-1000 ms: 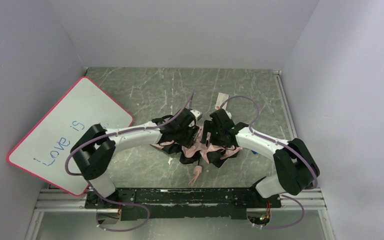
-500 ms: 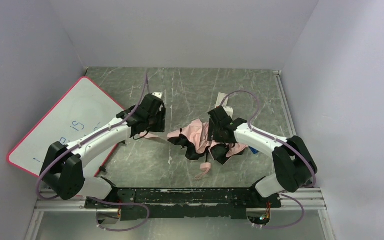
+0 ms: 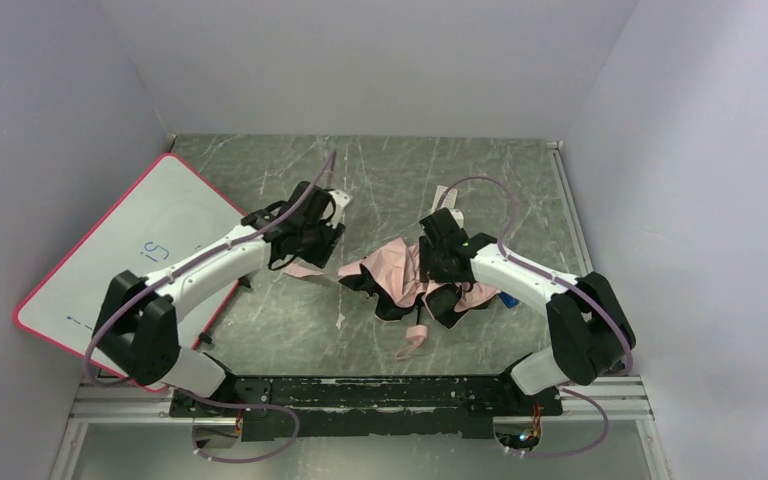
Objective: Put away the umbrella
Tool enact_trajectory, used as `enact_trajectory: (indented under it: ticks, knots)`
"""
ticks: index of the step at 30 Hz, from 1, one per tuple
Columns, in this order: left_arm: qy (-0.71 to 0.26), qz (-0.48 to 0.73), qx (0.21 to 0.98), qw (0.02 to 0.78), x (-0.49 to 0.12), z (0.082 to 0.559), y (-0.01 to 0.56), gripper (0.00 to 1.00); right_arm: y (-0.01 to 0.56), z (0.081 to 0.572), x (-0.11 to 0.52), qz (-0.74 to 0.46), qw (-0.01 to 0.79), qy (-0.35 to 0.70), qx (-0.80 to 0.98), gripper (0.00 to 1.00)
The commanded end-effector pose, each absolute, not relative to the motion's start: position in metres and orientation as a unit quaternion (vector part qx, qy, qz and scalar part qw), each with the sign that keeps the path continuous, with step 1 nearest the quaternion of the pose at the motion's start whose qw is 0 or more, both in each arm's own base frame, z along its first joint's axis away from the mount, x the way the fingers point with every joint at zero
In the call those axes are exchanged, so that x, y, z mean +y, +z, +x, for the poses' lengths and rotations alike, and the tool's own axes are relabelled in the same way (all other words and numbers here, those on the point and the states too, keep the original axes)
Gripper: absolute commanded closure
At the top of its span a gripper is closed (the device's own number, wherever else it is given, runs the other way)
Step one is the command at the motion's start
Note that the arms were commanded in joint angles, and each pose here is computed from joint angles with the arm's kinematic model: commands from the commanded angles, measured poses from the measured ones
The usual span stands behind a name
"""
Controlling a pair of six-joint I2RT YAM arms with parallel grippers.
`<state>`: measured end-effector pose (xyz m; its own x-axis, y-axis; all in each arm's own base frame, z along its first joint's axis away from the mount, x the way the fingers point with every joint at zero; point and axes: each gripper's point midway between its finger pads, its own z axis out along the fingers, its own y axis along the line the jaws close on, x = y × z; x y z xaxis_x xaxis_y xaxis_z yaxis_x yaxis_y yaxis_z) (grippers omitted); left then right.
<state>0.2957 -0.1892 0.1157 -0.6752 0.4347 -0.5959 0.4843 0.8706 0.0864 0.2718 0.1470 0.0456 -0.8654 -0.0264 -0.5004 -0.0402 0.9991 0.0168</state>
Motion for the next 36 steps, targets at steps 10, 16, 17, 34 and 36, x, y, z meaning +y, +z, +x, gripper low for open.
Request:
enact_trajectory:
  ticks: [10,16,17,34,36]
  knots:
    - [-0.129,0.422,0.866,0.237,-0.222,0.270,0.072,0.52,0.039,0.257,0.136,-0.057,0.218,-0.005,0.974,0.38]
    - [-0.112,0.444,0.856,0.242,-0.225,0.281,0.062,0.52,0.039,0.257,0.136,-0.061,0.218,-0.004,0.974,0.39]
    - [-0.109,0.447,0.855,0.238,-0.226,0.282,0.061,0.52,0.039,0.257,0.136,-0.061,0.218,-0.004,0.974,0.39]
    - [0.013,0.452,0.870,0.195,-0.202,0.291,0.034,0.82,0.033,0.256,0.137,-0.061,0.212,-0.003,0.975,0.39]
    - [0.040,0.436,0.875,0.206,-0.195,0.298,0.043,0.87,0.033,0.256,0.137,-0.061,0.213,-0.003,0.975,0.40]
